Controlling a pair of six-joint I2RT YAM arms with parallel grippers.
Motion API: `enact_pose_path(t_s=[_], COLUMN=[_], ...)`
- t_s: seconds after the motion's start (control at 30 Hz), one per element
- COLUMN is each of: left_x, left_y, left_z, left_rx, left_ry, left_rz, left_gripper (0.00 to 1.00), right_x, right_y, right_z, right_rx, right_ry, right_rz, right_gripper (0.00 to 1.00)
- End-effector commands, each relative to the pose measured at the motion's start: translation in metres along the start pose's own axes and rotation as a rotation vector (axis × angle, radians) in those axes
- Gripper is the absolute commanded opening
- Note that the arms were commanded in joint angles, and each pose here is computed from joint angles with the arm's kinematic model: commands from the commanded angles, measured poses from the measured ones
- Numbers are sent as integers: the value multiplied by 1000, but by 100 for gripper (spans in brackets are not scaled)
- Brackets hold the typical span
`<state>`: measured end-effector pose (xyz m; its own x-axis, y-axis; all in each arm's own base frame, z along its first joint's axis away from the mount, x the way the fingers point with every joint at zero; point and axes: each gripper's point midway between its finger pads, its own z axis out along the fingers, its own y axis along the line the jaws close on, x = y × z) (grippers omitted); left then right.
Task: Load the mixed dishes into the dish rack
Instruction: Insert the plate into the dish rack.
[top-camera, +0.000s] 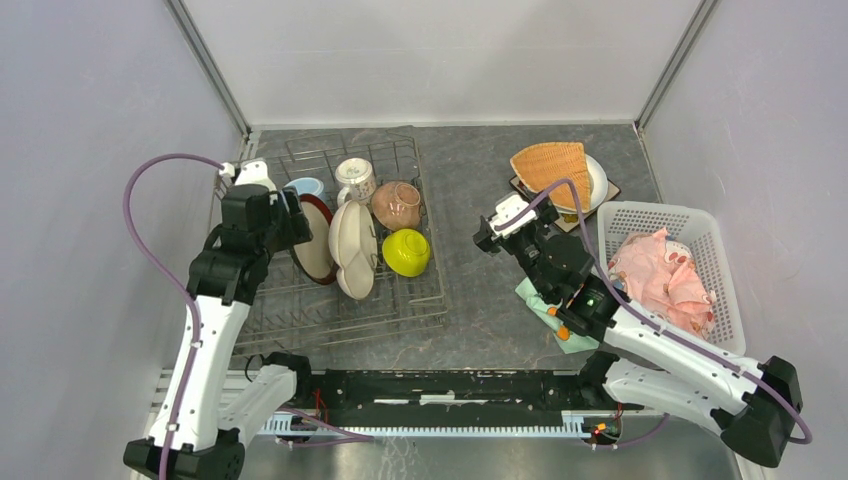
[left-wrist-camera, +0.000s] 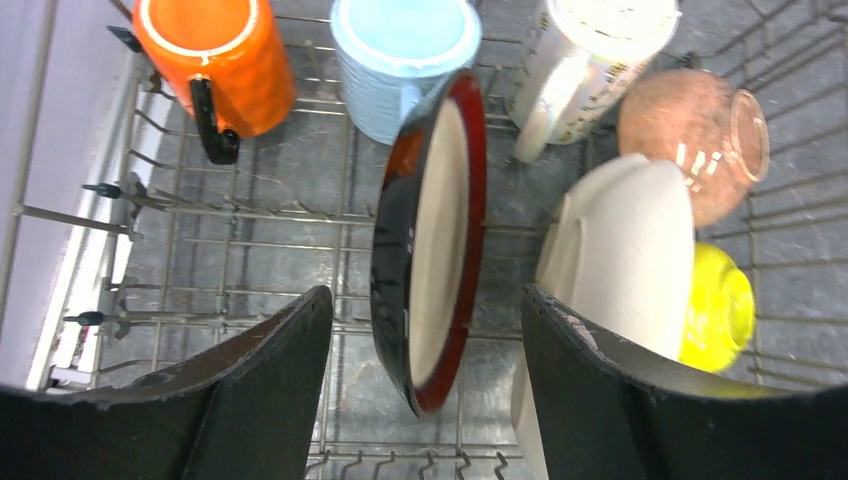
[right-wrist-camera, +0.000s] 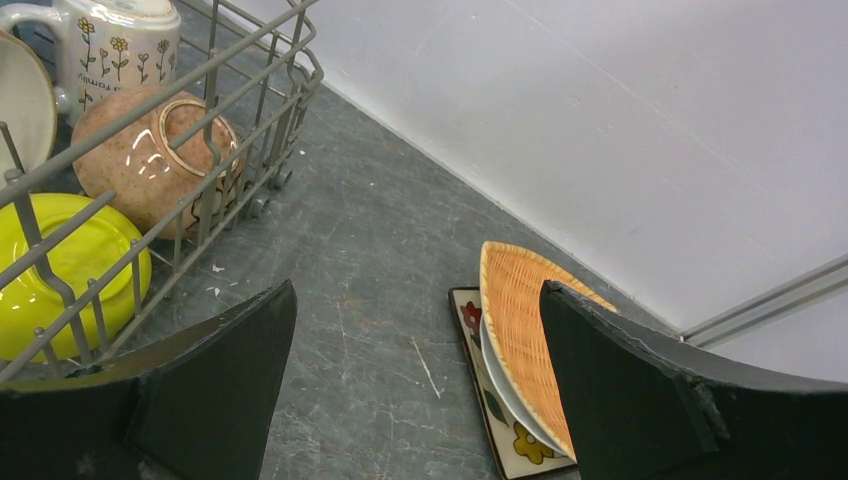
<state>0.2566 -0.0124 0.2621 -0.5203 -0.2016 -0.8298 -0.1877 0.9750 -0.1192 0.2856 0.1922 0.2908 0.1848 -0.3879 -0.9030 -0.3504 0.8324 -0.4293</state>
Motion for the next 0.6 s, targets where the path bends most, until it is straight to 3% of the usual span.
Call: enact_pose_path(t_s=[0.0, 0.17, 0.33, 0.47, 0.57], left_x=[-29, -24, -9, -5, -1], left_y=[9, -5, 6, 7, -1], left_z=[16, 42, 60, 53, 45], left_rx=[-92, -51, -122, -105, -50], left_ry=[-79, -38, 42, 50, 53], left_rz=[20, 21, 86, 106, 94], left_gripper=[75, 75, 70, 60, 44], right_x=[-9, -10, -6, -3, 0], right_y=[-9, -5, -4, -7, -7], right_z=[5, 7, 5, 2, 2], right_rx=[29, 0, -5, 7, 8], right_ry=[-10, -13, -6, -11, -12], right_rz=[38, 32, 25, 25, 26], right_gripper=[98, 98, 98, 98, 98])
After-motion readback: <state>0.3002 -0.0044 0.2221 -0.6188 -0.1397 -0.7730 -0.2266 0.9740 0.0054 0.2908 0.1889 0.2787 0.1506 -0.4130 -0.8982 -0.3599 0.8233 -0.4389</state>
